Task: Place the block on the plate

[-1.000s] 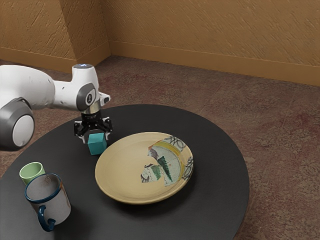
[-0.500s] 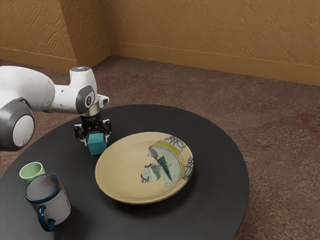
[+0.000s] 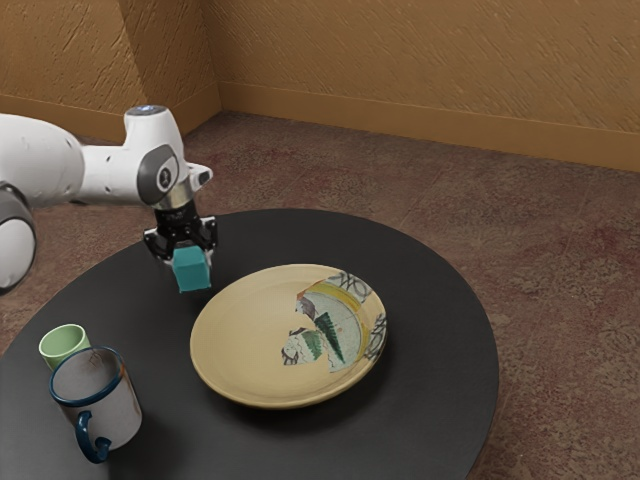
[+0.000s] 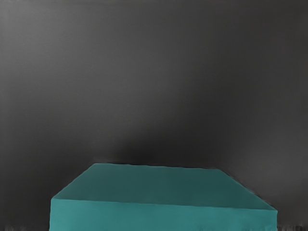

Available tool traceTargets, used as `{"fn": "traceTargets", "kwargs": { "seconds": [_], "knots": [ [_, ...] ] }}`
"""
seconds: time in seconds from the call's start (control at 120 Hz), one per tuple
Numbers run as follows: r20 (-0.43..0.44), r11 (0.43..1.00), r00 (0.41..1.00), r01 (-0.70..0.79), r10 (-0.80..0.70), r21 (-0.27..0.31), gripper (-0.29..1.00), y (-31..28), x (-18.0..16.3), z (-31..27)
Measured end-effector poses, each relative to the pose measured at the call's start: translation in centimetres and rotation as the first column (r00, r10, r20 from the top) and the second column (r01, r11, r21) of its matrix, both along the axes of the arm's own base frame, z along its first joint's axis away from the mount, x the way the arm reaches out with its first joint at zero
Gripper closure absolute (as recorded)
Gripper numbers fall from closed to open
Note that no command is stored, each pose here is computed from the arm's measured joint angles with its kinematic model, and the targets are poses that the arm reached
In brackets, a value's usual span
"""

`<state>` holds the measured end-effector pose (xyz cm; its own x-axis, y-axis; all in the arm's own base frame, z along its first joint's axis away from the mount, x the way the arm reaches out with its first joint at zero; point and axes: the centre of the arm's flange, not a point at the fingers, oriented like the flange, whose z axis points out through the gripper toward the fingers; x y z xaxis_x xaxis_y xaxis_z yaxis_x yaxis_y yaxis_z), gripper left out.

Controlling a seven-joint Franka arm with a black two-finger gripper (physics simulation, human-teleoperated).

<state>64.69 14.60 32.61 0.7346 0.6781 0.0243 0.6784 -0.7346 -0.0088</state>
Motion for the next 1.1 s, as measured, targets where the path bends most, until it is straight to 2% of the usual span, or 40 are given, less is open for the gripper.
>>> {"fn": "traceTargets", "kwargs": {
  "seconds": [0.167,0.317,0.45,0.625,0.9,1.1],
  "knots": [
    [0.04,1.0,0.999,0.016,-0.015,-0.021,0.32,-2.4,-1.1,5.3],
    [0.052,0.996,0.996,0.08,-0.078,-0.045,0.31,-9.4,-1.7,7.8],
    [0.034,0.992,0.994,0.11,-0.108,-0.055,0.31,-15.1,-3.6,8.3],
    [0.001,0.995,0.997,0.081,-0.081,-0.055,0.31,-19.6,-5.1,7.1],
    [-0.038,0.997,0.998,-0.049,0.047,-0.053,0.3,-21.0,-5.2,3.2],
    [-0.017,0.991,0.993,-0.117,0.116,-0.057,0.12,-21.2,-5.1,4.0]
  ]
}}
